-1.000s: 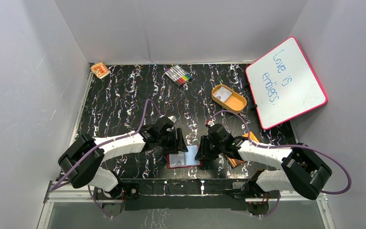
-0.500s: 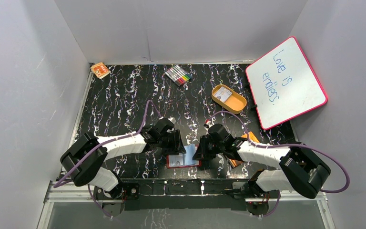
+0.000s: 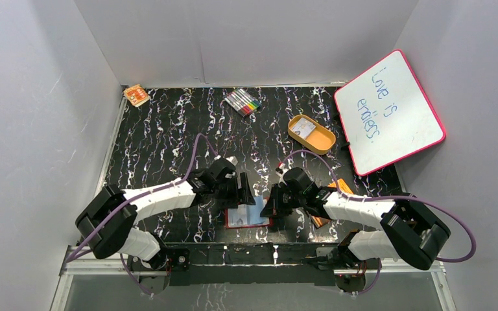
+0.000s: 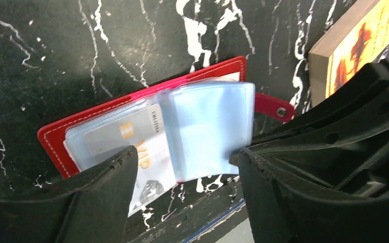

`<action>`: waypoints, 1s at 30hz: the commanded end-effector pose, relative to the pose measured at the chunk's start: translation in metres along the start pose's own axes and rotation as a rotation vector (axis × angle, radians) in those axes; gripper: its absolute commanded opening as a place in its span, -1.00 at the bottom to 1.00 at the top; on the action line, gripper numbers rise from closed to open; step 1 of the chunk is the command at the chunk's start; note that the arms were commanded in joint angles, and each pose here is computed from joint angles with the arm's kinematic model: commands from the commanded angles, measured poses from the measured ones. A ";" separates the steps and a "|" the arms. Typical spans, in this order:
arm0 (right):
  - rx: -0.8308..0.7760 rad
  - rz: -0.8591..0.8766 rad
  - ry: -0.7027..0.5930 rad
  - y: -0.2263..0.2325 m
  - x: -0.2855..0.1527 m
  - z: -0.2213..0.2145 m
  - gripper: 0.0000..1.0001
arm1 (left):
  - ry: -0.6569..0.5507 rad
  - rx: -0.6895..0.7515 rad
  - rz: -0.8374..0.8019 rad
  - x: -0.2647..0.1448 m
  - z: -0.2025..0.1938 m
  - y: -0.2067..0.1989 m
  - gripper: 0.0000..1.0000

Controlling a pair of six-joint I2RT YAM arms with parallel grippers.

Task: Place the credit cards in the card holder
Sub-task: Open the card holder at the center of the board.

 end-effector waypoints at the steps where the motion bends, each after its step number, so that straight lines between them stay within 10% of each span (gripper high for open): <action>1: -0.072 0.084 -0.025 0.024 -0.003 0.012 -0.91 | -0.043 0.042 -0.028 -0.014 0.017 -0.023 0.43; 30: -0.145 0.160 -0.012 0.045 0.001 0.012 -0.42 | 0.021 0.077 0.027 0.006 0.014 -0.014 0.22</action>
Point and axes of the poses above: each gripper's point midway between its finger pads, its own x axis out along the fingers, its own y axis along the line the jaws close on, z = x × y, the point moved 1 cm from there along -x, back along the fingers, and after that the axes turned 1 degree about x, right-handed, at the moved point
